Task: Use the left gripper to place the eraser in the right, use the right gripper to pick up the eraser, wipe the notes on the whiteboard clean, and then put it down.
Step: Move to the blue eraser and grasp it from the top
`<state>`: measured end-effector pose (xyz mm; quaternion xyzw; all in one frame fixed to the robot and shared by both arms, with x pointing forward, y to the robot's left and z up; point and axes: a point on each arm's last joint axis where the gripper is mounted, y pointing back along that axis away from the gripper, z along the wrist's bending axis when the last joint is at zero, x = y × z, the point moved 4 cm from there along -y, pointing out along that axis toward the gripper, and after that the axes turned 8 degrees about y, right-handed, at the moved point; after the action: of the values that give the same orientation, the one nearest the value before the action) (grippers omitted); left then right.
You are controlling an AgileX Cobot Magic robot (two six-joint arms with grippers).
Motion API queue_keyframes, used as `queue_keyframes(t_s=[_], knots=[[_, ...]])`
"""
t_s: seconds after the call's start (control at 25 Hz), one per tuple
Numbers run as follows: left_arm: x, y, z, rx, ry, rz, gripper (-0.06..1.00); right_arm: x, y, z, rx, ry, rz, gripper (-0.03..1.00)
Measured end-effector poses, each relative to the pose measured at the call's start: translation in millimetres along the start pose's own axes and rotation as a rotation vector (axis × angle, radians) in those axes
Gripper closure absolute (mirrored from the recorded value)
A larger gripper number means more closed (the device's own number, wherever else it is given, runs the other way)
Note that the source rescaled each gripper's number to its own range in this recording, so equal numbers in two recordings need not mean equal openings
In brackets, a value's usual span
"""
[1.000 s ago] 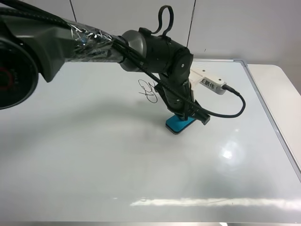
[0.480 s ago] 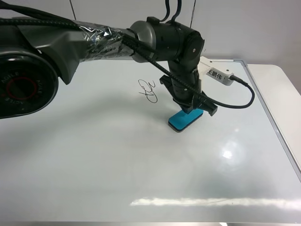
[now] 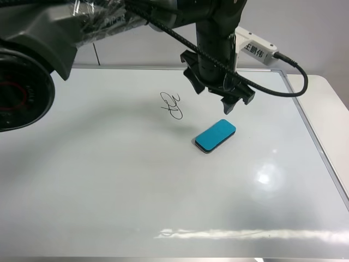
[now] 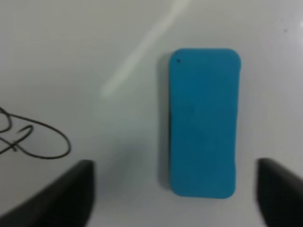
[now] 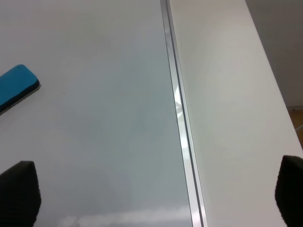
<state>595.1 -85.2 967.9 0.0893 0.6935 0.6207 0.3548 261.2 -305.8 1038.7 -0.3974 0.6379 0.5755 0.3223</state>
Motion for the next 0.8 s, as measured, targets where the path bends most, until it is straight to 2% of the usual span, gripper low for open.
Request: queue_keyframes(t_s=[0.04, 0.12, 0.4, 0.64, 0.8], knots=[[-1.8, 5.8, 1.9, -0.011, -0.004, -0.012, 0.02, 0.0, 0.0, 0.0, 0.000, 0.000, 0.000, -0.03], [-4.5, 18.8, 5.4, -0.028, -0.009, -0.033, -0.03, 0.0, 0.0, 0.0, 0.000, 0.000, 0.000, -0.03], [-12.0, 60.0, 29.1, -0.079, 0.010, -0.094, -0.05, 0.0, 0.0, 0.0, 0.000, 0.000, 0.000, -0.03], [-19.7, 126.2, 74.2, -0.104, 0.096, -0.216, -0.05, 0.0, 0.0, 0.0, 0.000, 0.000, 0.000, -0.03], [-14.7, 189.6, 117.3, -0.136, 0.177, -0.329, -0.05, 0.0, 0.0, 0.0, 0.000, 0.000, 0.000, -0.03]])
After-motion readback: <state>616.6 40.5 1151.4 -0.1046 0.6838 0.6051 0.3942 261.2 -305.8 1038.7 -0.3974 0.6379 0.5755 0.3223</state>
